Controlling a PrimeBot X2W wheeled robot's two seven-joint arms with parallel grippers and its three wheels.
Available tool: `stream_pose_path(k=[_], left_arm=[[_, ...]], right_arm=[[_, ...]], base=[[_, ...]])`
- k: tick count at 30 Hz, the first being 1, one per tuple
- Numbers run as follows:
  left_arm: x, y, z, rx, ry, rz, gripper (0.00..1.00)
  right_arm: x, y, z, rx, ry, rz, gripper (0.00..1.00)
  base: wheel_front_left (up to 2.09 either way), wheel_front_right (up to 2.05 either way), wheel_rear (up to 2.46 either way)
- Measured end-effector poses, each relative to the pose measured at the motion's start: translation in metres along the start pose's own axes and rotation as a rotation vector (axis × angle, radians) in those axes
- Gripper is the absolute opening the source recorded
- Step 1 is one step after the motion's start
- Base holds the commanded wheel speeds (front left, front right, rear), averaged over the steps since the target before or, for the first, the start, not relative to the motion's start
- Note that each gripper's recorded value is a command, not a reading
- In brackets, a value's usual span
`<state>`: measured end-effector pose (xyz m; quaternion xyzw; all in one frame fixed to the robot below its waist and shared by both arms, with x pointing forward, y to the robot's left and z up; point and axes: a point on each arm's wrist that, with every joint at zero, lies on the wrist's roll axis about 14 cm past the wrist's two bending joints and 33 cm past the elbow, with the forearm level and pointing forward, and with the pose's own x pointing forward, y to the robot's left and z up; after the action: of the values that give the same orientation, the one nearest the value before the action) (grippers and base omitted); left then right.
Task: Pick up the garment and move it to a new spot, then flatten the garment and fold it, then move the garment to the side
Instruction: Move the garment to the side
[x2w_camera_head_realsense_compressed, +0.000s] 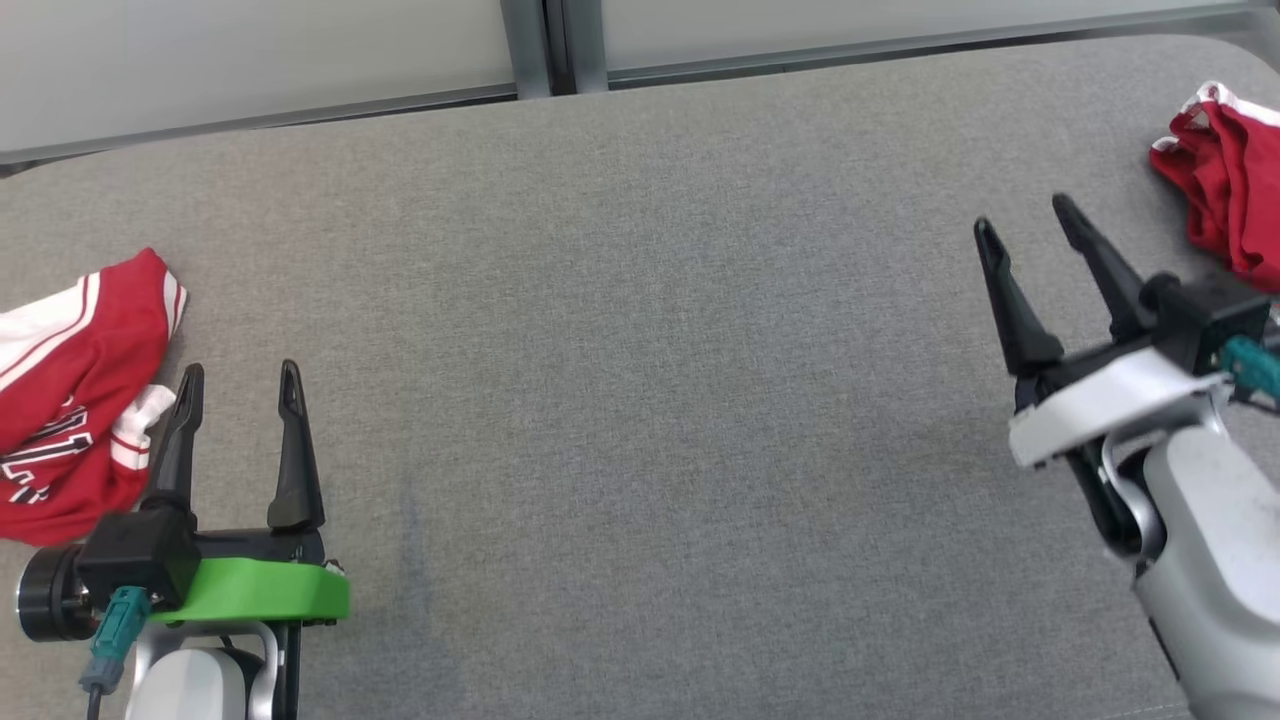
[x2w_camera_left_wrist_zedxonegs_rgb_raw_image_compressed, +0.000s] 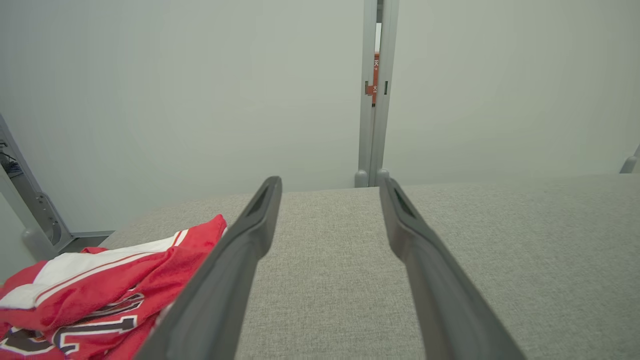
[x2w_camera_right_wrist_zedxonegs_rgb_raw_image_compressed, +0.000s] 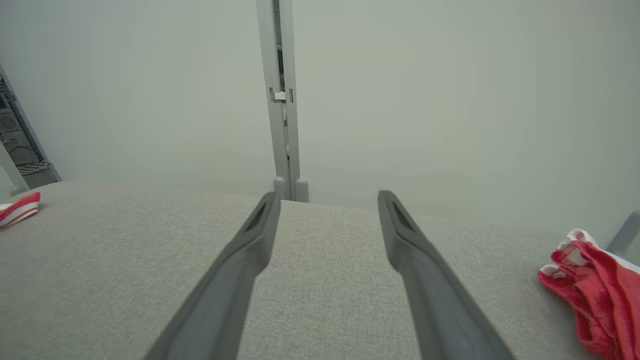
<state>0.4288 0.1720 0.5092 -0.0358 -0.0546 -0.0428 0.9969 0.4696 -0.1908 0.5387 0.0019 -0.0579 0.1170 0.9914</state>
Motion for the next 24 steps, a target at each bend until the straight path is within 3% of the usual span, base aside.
stream_pose_path(k=[24], left_arm=[[-0.038,0.012,0.011,-0.012,-0.001,0.045,1.00]], right_arm=[[-0.076,0.028,-0.014,0.118,0.005,-0.090,1.00]], base=[[0.00,0.00,0.00]])
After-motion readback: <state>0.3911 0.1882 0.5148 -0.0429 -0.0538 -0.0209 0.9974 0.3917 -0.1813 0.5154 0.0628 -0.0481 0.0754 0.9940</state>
